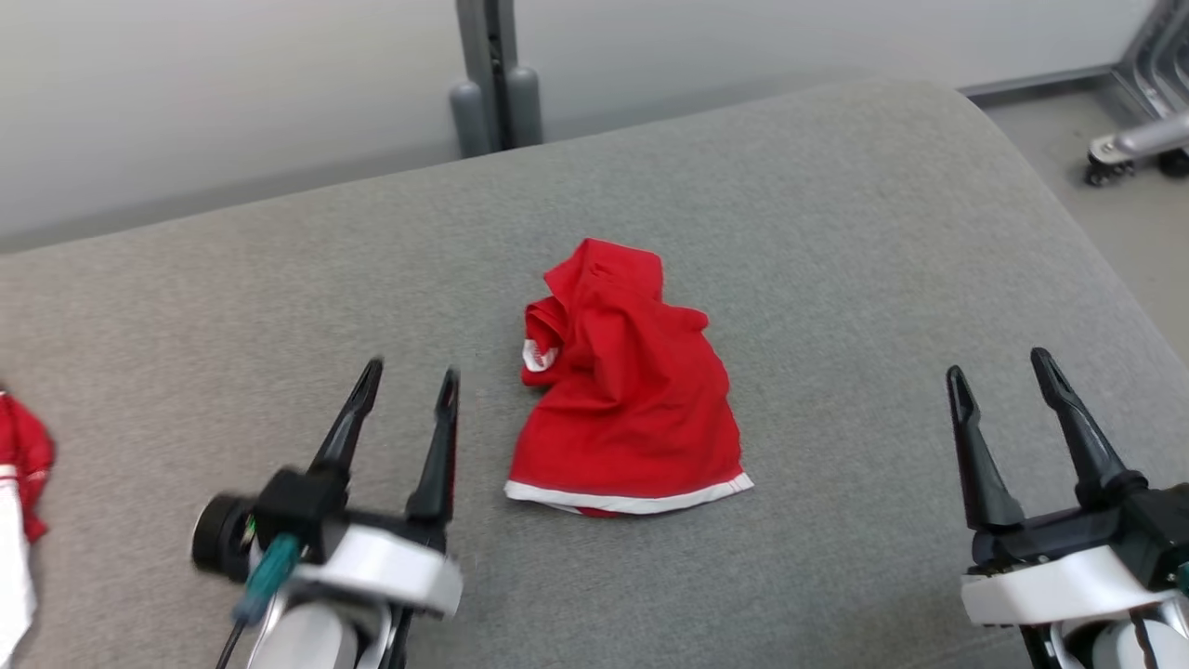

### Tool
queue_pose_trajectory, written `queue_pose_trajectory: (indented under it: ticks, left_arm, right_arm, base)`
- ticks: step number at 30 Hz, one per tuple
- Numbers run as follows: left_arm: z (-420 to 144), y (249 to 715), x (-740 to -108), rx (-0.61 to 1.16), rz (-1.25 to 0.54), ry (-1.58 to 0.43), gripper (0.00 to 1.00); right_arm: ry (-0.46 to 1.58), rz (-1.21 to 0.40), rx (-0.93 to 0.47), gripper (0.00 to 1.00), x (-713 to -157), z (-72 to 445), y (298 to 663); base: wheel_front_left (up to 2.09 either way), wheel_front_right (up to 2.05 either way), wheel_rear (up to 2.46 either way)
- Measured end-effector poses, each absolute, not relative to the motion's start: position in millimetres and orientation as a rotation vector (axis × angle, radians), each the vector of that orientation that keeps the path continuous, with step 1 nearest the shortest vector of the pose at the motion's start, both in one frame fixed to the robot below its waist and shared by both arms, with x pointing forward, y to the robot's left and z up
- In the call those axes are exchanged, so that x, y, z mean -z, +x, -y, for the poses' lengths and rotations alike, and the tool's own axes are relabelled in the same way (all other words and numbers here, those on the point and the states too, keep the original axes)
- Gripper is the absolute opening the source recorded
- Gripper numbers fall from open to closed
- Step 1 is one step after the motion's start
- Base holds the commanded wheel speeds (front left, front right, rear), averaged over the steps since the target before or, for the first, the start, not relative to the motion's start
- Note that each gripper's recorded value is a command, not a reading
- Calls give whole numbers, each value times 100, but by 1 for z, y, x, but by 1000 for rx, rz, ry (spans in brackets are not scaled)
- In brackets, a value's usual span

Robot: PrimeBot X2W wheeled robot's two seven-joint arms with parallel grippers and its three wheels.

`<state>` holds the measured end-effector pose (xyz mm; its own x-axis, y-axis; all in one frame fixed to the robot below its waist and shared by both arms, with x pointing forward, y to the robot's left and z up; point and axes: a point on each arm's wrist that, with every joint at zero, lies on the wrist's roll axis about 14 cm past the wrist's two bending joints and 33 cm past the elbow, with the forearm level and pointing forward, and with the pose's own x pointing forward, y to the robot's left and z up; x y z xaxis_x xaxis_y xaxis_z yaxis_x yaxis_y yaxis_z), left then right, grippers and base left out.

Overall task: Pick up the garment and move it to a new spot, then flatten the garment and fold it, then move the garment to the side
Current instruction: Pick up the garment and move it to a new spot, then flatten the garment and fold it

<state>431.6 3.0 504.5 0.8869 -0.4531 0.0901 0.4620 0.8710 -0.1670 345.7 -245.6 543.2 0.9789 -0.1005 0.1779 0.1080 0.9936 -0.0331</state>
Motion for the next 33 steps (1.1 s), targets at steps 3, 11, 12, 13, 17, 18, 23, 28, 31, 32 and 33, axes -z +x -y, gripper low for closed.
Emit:
queue_pose_trajectory:
  ticks: [3,11,12,13,17,18,23,28,31,32,33]
  left_arm:
    - [-41,412,-496,386,31,-167,100]
    - [-126,361,-480,175,-13,-144,100]
    - [-134,356,-479,158,-13,-139,100]
    - [-140,352,-480,140,-10,-135,100]
    - [-159,331,-479,82,-11,-120,100]
    - [-164,327,-480,67,-10,-120,100]
    - [-178,312,-476,33,-21,-107,100]
    - [-185,311,-480,20,-7,-100,100]
    - [-185,311,-481,23,-3,-98,100]
    - [-184,311,-481,26,-1,-98,100]
    - [-184,312,-482,27,0,-99,100]
  right_arm:
    - [-58,183,82,100,-545,242,345]
    - [-61,181,18,100,-542,224,343]
    - [-57,178,10,100,-541,221,344]
    - [-53,175,1,100,-539,217,344]
    - [-39,169,-20,100,-536,208,343]
    - [-36,170,-25,100,-536,206,343]
    - [-26,167,-35,100,-534,200,341]
    - [-22,153,-36,100,-530,199,340]
    - [-21,148,-36,100,-528,199,341]
    - [-21,146,-37,100,-527,199,341]
    - [-22,145,-37,100,-527,199,341]
  base:
    - [0,0,0]
    - [0,0,0]
    - [0,0,0]
    - [0,0,0]
    - [0,0,0]
    - [0,0,0]
    - [0,0,0]
    - [0,0,0]
    - [0,0,0]
    - [0,0,0]
    - [0,0,0]
